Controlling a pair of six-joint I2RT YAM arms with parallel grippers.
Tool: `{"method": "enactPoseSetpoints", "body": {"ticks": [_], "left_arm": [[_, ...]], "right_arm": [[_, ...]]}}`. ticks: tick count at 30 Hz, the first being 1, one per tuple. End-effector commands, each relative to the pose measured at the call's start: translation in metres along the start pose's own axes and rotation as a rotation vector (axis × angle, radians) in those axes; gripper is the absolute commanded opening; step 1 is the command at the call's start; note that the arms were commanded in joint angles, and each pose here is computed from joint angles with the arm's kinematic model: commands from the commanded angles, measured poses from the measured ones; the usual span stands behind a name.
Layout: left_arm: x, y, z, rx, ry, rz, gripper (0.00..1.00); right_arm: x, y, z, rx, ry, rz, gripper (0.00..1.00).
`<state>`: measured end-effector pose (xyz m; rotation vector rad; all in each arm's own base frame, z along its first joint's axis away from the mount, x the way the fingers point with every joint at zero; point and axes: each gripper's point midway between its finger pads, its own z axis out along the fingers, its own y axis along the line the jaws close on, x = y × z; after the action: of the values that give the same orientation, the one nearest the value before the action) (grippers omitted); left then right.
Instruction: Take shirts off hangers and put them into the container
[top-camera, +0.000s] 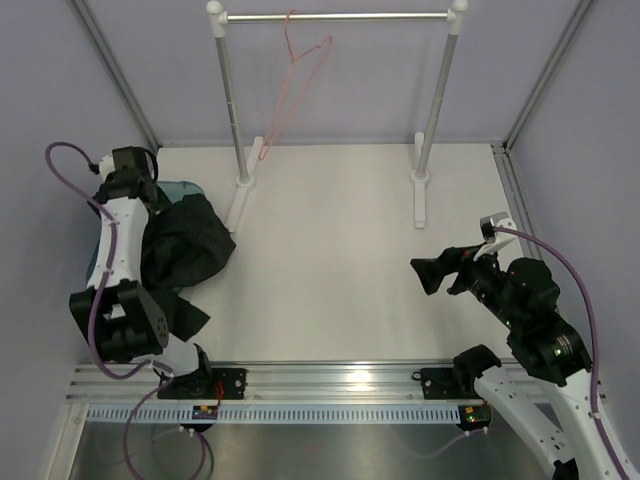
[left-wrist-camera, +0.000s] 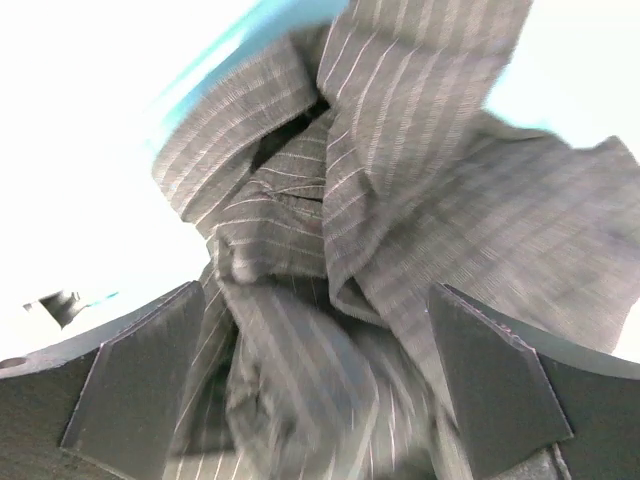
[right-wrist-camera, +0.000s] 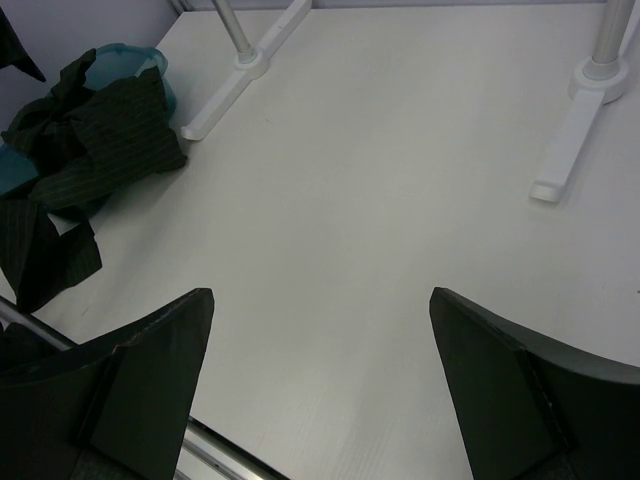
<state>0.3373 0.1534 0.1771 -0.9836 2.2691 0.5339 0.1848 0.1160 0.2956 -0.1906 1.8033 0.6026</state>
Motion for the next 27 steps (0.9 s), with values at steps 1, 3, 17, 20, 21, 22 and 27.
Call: {"method": "enactPoseSetpoints", "body": {"ticks": [1,3,17,20,21,22,27], "left_arm": [[-0.011,-0.005,-0.05,0.1,-0.084,0.02,0.99],[0.0,-0.013,-0.064,0.143,-0.093,0.051,0.99],[0.132,-0.052,-0.1,0.231,-0.073,0.307,0.97],[0.14,-0.06,-0.087,0.206,-0.075,0.311,0.95],[0.14,-0.061,-0.083,0.194,-0.079,0.315,0.94],[0.139,-0.064,-0.077,0.167,-0.087,0.322,0.91],[0.127,-0.072,-0.064,0.089,-0.135,0.33,0.78]], "right_arm": [[-0.014,0.011,-0.001,-0.049,-0.037,-0.018,0.99],[-0.013,0.013,0.0,-0.062,-0.035,-0.014,1.0],[-0.011,0.02,0.003,-0.1,-0.02,0.018,0.99],[-0.011,0.021,0.004,-0.102,-0.017,0.021,0.99],[-0.011,0.021,0.005,-0.103,-0.015,0.021,0.99],[-0.011,0.022,0.005,-0.105,-0.015,0.021,1.0],[-0.01,0.021,0.003,-0.099,-0.012,0.023,0.99]]}}
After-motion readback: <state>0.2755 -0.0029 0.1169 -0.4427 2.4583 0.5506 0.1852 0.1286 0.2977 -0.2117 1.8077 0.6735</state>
